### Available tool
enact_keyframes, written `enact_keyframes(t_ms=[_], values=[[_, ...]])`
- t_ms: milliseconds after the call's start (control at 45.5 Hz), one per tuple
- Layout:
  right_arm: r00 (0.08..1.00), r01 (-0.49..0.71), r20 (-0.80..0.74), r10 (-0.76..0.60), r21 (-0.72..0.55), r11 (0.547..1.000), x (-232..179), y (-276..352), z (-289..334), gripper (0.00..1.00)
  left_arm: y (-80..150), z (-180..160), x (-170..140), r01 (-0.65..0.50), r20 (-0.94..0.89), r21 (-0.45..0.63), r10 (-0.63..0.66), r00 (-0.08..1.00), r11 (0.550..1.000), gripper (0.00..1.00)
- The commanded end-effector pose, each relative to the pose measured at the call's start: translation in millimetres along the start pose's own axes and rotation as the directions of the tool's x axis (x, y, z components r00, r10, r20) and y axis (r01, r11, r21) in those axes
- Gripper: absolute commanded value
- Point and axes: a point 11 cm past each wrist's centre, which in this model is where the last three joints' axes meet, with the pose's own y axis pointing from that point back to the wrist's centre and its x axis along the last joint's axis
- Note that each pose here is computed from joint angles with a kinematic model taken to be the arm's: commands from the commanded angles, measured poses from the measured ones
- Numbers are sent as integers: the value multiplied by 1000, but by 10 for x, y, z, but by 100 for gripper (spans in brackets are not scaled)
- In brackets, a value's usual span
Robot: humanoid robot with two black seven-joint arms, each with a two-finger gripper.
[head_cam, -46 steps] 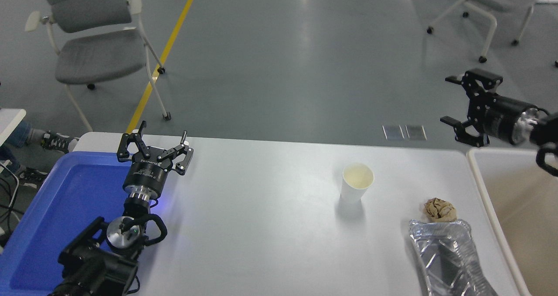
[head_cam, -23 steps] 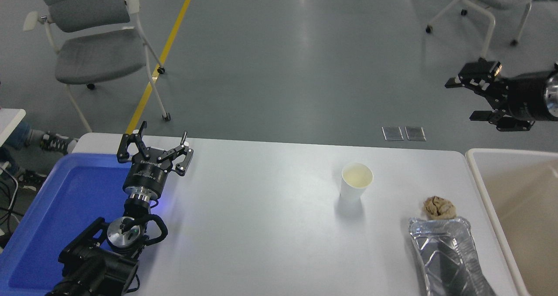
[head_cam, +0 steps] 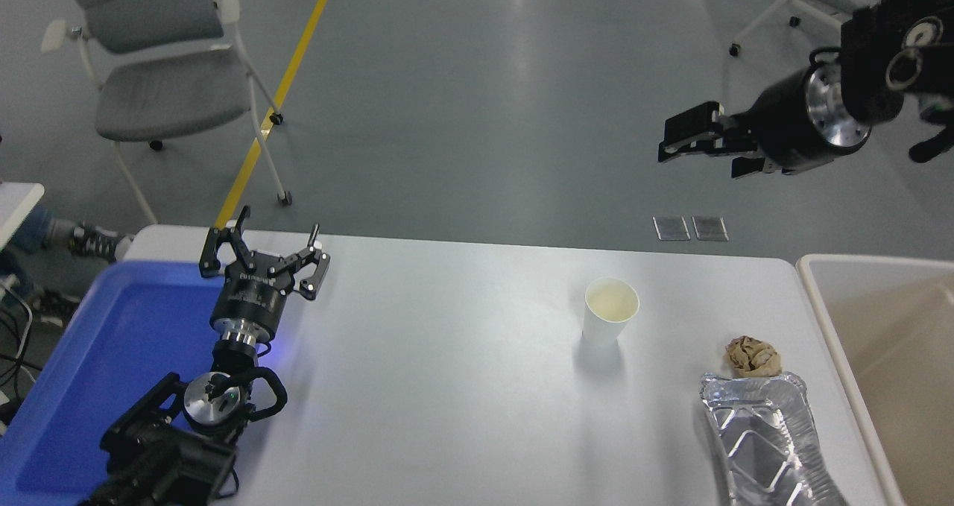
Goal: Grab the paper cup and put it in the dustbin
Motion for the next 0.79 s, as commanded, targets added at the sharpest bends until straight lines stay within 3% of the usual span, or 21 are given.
enact_keyframes(t_ms=[0, 549, 769], values=[[988, 71, -135, -74, -25, 997, -109, -125, -400, 100, 0, 1, 0, 0, -1, -1, 0, 1000, 1000, 99], [971, 237, -15, -239, -81, 968, -168, -238, -138, 100, 0, 0, 0, 0, 0, 0, 0, 1000, 1000, 99], [979, 201, 64, -195, -111, 973, 13, -456, -61, 100, 0, 0, -2, 2, 0, 0, -2, 1000, 1000, 99]])
